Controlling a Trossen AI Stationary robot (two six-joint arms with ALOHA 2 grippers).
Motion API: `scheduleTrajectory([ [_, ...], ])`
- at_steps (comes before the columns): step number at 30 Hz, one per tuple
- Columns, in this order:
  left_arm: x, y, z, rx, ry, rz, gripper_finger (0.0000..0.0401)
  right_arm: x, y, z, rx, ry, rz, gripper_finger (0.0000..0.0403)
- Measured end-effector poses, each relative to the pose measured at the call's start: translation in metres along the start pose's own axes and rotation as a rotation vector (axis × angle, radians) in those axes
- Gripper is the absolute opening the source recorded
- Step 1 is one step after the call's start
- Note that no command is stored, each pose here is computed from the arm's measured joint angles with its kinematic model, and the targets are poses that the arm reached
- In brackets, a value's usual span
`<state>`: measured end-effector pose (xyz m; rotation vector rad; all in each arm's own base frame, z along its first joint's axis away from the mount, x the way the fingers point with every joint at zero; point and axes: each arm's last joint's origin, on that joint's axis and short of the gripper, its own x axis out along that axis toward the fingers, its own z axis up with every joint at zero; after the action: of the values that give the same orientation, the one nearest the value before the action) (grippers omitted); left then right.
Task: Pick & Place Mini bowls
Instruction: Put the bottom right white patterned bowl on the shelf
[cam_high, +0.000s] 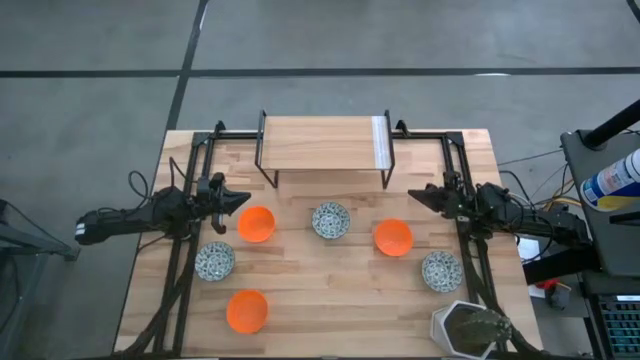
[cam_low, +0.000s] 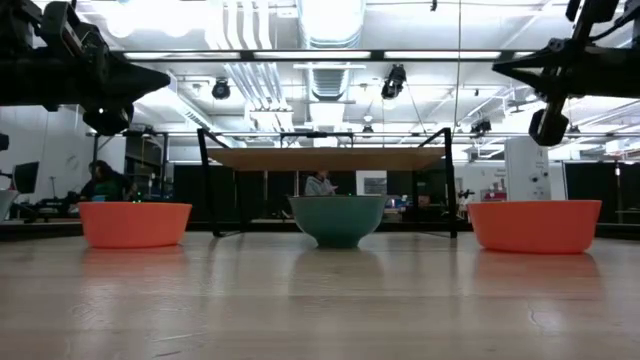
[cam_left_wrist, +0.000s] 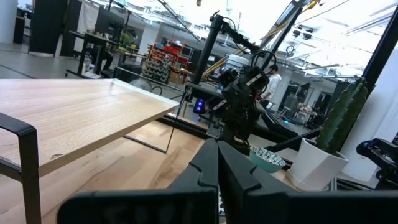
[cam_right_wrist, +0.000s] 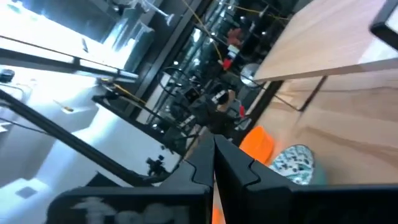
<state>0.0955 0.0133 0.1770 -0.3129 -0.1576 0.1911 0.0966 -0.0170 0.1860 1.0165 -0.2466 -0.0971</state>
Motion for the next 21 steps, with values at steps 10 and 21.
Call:
scheduleTrajectory([
  [10, 0.0, 0.0, 0.0, 0.0, 0.0, 0.0, 0.0, 0.002, 0.017, 0.008, 0.156, 0.083, -0.071, 0.0009],
  [21, 0.0, 0.0, 0.002, -0.055, -0.017, -0.001, 0.0, -0.004, 0.081, 0.038, 0.054, 0.651, -0.498, 0.0045],
])
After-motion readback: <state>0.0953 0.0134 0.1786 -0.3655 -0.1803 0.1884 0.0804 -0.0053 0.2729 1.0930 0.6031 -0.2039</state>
